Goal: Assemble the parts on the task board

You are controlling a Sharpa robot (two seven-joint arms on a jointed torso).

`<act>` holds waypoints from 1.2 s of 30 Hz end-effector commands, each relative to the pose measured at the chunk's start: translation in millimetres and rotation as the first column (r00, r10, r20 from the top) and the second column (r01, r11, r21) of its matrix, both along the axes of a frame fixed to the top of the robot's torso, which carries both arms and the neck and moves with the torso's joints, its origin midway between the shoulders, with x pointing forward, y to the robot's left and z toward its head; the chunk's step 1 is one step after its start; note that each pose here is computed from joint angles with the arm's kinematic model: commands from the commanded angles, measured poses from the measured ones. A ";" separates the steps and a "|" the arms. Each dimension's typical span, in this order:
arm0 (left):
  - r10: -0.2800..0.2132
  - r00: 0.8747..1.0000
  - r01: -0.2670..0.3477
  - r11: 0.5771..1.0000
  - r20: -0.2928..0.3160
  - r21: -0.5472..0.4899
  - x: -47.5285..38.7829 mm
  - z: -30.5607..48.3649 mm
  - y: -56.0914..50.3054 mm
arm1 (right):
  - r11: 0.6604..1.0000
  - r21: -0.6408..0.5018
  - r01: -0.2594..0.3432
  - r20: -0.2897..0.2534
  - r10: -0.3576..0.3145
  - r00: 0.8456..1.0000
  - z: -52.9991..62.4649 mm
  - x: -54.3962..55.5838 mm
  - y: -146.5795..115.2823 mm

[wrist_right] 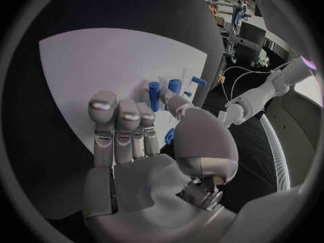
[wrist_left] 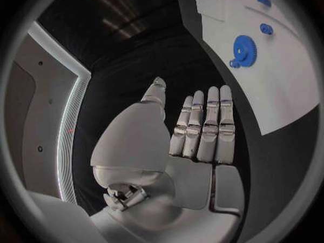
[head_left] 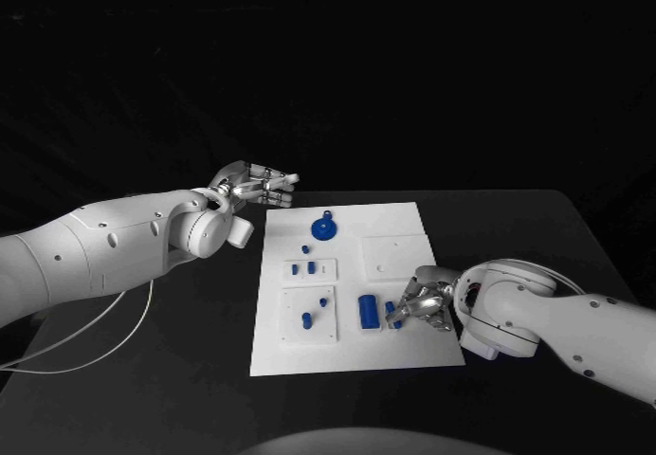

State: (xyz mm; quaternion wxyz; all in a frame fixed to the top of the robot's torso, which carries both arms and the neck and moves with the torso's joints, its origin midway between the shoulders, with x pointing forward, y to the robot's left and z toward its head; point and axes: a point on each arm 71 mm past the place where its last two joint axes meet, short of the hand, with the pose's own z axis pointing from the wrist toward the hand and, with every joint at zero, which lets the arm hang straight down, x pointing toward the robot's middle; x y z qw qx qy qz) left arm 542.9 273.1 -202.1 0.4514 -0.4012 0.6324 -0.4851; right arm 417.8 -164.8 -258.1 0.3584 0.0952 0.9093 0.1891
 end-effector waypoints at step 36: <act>-0.015 1.000 0.015 1.000 0.000 -0.001 0.1 -0.3 -1.7 | 1.000 0.015 0.010 -0.011 -0.009 1.000 -1.4 -2.9 -0.8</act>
